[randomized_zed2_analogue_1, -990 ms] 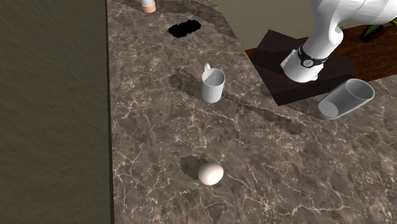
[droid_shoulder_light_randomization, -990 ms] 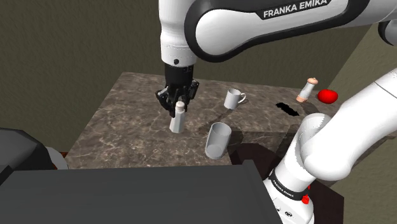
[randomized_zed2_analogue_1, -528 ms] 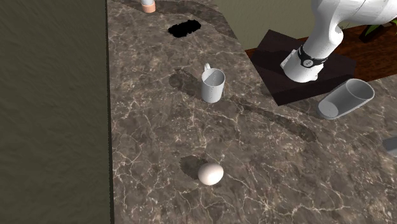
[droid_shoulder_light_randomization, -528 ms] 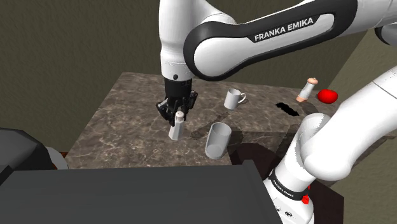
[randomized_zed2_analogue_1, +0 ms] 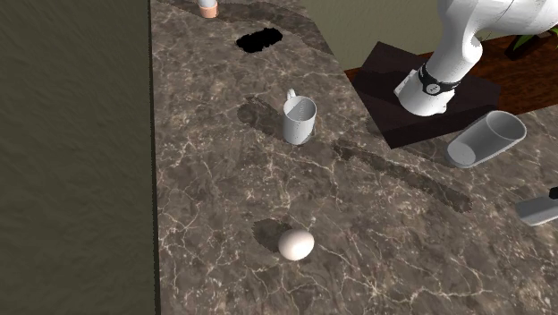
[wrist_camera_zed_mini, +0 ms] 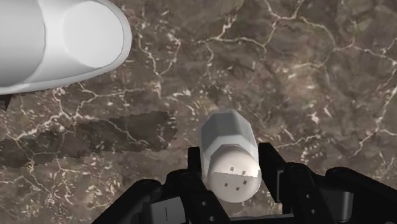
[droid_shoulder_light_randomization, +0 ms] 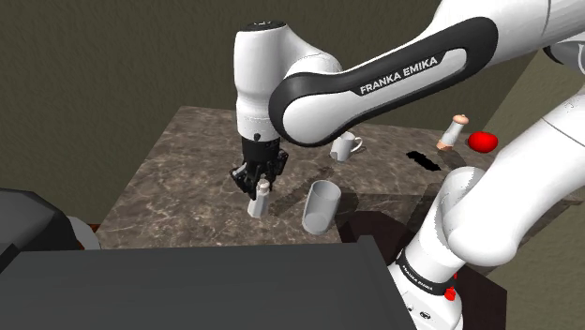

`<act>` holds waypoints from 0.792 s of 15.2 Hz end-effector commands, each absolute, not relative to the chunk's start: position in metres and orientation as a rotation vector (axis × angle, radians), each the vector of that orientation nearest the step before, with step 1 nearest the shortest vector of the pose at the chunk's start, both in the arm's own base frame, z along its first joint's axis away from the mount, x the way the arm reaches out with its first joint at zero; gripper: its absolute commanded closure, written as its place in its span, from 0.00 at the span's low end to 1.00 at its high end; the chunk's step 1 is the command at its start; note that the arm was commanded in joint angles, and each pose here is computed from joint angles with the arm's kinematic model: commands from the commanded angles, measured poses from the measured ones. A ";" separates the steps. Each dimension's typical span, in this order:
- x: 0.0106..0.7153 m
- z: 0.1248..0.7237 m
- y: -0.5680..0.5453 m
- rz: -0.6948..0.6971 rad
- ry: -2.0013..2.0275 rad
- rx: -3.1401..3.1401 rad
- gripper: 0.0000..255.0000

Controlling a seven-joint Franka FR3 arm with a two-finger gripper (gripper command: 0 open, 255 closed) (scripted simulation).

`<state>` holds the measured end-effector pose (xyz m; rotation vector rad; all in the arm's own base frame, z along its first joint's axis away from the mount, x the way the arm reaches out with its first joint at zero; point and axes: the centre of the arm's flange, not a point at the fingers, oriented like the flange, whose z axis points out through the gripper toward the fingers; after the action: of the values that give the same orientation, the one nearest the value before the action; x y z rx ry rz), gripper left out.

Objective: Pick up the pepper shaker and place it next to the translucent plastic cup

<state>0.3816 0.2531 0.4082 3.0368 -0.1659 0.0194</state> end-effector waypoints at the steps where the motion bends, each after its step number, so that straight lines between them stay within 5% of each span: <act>1: 0.381 0.398 0.253 0.020 -0.166 3.037 1.00; 12: 0.381 0.361 0.253 0.020 -0.166 3.037 1.00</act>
<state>0.3814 0.2533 0.3611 3.0370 -0.1657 0.0198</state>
